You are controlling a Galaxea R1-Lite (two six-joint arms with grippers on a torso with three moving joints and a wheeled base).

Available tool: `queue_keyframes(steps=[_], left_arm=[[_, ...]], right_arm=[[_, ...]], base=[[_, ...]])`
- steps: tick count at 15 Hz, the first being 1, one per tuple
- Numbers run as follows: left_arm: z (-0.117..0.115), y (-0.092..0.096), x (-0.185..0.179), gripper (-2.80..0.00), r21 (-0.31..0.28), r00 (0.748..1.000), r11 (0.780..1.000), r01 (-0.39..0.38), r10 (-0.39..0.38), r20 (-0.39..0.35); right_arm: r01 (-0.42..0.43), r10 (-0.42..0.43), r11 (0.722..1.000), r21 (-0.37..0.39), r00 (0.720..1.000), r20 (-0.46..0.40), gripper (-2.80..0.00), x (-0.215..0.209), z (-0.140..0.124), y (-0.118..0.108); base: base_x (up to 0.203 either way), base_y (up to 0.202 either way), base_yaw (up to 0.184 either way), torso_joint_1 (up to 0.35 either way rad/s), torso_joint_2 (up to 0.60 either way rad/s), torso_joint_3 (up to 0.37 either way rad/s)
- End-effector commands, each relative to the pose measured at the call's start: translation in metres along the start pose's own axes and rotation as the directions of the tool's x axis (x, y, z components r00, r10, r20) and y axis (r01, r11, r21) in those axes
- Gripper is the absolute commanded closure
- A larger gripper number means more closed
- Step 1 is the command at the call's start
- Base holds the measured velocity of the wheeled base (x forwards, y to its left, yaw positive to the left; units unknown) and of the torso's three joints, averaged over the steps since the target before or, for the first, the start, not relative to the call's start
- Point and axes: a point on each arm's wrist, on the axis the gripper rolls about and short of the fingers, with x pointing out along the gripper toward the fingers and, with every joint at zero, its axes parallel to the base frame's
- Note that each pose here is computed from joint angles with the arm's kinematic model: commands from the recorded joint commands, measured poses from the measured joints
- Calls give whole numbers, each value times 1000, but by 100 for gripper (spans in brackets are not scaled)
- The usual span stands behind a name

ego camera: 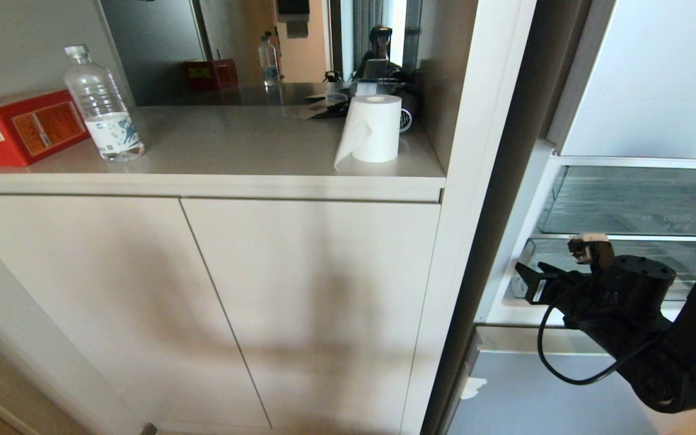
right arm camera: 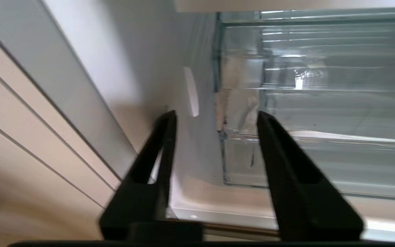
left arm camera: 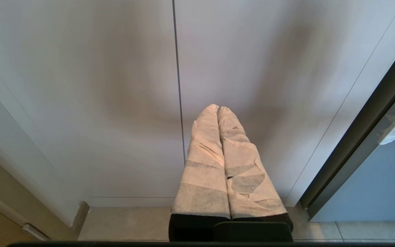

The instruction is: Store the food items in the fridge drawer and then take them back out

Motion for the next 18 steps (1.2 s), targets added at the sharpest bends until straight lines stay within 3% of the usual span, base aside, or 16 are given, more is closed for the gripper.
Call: queue_keyframes(steps=[1, 8, 14, 18], left_arm=[[0, 0, 0, 0, 0, 1000, 1000, 0, 0, -1], [0, 0, 0, 0, 0, 1000, 1000, 0, 0, -1], [0, 0, 0, 0, 0, 1000, 1000, 0, 0, -1], [0, 0, 0, 0, 0, 1000, 1000, 0, 0, -3]], right_arm=[[-27, 27, 1000, -1, 1000, 13, 0, 1, 1, 7], [-29, 29, 999, 38, 1000, -2, 0, -14, 3, 8], [-31, 32, 999, 44, 999, -33, 0, -77, 16, 10], [-10, 15, 995, 96, 998, -58, 0, -72, 9, 7]], base=[[0, 0, 0, 0, 0, 0], [0, 0, 0, 0, 0, 0], [0, 0, 0, 0, 0, 0], [0, 0, 0, 0, 0, 0]])
